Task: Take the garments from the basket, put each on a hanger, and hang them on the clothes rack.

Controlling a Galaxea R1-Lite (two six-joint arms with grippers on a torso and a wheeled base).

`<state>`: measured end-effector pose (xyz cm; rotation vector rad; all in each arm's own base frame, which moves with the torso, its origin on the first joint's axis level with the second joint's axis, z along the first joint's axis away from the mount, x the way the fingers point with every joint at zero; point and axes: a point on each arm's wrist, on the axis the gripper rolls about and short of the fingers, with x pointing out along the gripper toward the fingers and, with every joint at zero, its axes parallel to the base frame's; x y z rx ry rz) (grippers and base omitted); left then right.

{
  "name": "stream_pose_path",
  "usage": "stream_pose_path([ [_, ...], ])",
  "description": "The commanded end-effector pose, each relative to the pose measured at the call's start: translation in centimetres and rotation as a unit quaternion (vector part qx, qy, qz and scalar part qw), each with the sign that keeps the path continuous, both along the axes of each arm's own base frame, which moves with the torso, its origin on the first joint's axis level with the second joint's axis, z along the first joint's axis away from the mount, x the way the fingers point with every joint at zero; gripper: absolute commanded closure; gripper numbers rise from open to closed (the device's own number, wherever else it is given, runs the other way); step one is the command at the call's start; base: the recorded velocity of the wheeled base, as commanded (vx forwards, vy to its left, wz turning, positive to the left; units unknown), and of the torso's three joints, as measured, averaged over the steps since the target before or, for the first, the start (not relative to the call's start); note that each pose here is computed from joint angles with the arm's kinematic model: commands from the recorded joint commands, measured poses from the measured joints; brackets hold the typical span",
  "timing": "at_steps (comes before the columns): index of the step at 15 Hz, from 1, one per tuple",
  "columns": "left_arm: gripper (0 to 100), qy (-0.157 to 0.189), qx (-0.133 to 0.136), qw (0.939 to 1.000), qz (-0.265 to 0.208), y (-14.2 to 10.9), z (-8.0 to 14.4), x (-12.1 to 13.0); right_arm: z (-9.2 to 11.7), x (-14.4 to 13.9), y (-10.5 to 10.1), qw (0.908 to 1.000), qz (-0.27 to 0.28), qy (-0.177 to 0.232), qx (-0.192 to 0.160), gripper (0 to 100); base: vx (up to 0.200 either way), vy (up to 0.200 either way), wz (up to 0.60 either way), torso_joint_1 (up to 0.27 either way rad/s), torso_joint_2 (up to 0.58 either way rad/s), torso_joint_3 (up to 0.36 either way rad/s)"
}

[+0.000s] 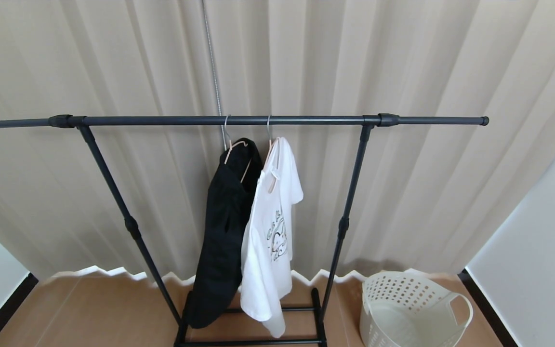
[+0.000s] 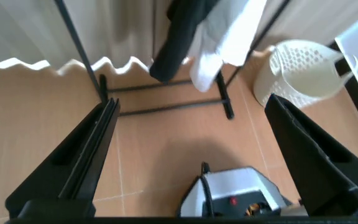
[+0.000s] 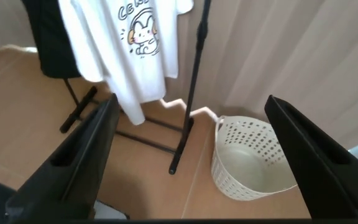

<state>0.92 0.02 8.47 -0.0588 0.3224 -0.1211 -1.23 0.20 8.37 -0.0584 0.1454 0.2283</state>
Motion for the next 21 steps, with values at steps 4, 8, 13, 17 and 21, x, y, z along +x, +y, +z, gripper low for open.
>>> stream_pose_path([
  [4, 0, -0.155, 0.039, 0.9777, 0.136, 0.3, -0.4, -2.9, -0.2, -0.7, 0.0, 0.9947, -0.091, -0.048, -0.003, 0, 0.000, 0.000, 0.00, 0.000, 0.00, 0.000],
  [8, 0, -0.175, 0.009, 0.9746, 0.139, 0.3, -0.5, -3.2, -0.4, -0.8, -0.1, 0.9920, -0.113, -0.055, -0.003, 0, 0.000, 0.000, 0.00, 0.000, 0.00, 0.000],
  [13, 0, -0.175, 0.009, 0.9745, 0.140, 0.3, -0.5, -3.2, -0.8, -1.1, -0.1, 0.9934, -0.089, -0.071, 0.016, 0, 0.000, 0.000, 0.00, 0.000, 0.00, 0.000],
  [17, 0, -0.175, 0.009, 0.9745, 0.140, 0.3, -0.5, -3.2, -0.8, -1.1, -0.1, 0.9930, -0.092, -0.072, 0.018, 0, 0.000, 0.000, 0.00, 0.000, 0.00, 0.000],
  [21, 0, -0.175, 0.009, 0.9745, 0.140, 0.3, -0.5, -3.2, -0.8, -1.1, -0.1, 0.9931, -0.092, -0.070, 0.018, 0, 0.000, 0.000, 0.00, 0.000, 0.00, 0.000],
])
